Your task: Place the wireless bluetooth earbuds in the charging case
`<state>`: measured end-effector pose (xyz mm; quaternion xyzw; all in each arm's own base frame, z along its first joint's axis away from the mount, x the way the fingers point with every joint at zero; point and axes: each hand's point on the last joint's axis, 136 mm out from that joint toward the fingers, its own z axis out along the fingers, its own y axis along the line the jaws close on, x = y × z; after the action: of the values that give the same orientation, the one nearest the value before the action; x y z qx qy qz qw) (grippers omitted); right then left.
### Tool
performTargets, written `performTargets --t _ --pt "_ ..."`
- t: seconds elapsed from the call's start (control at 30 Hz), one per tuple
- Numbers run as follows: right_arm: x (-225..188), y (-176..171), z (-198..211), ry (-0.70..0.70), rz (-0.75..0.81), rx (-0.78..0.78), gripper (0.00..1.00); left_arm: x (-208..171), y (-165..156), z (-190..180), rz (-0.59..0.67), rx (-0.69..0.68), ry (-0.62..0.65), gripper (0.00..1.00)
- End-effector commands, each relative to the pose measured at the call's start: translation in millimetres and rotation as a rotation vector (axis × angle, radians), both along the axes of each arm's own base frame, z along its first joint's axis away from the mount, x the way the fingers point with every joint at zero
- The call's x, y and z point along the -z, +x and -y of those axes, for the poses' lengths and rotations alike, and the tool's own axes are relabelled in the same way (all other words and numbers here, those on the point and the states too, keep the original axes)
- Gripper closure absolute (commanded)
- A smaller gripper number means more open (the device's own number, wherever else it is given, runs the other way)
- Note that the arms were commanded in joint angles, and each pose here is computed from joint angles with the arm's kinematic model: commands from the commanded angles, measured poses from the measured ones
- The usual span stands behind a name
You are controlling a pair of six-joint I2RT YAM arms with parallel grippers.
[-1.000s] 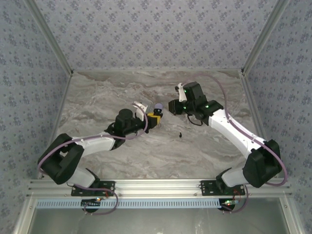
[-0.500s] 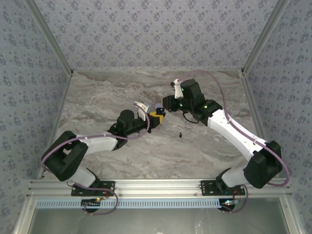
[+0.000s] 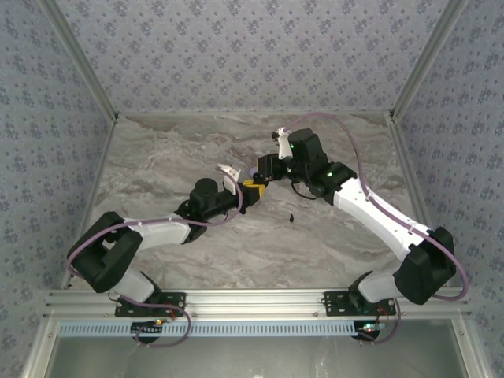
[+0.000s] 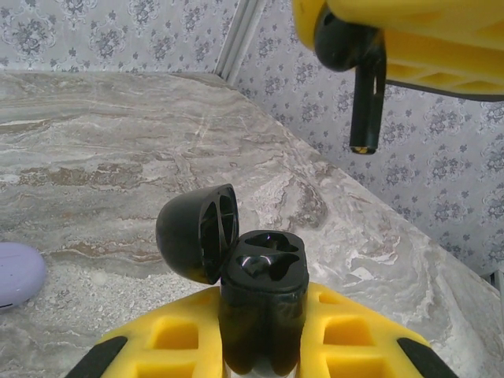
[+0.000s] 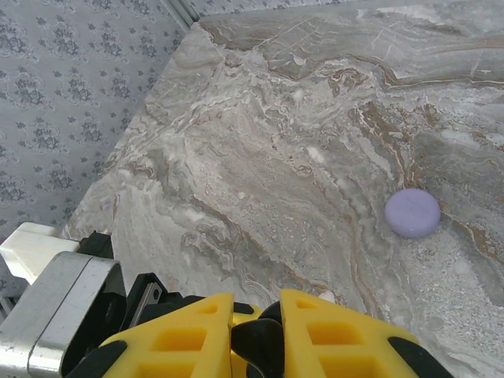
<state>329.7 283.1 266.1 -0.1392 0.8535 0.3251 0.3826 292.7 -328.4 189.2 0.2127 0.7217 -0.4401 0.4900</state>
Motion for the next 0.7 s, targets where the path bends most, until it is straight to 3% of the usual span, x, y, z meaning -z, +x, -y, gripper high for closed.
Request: performTargets --t 0.0,0.67 --pt "-21.5 -0.6 -0.8 0.036 0.046 0.01 0.79 -39.8 2.1 3.8 0.077 -0.004 -0.076 0.84" --pt "-16.3 -3.6 -3.7 0.03 0.035 -0.008 0.78 -60.9 -0.8 1.9 0.109 -0.001 -0.127 0.84"
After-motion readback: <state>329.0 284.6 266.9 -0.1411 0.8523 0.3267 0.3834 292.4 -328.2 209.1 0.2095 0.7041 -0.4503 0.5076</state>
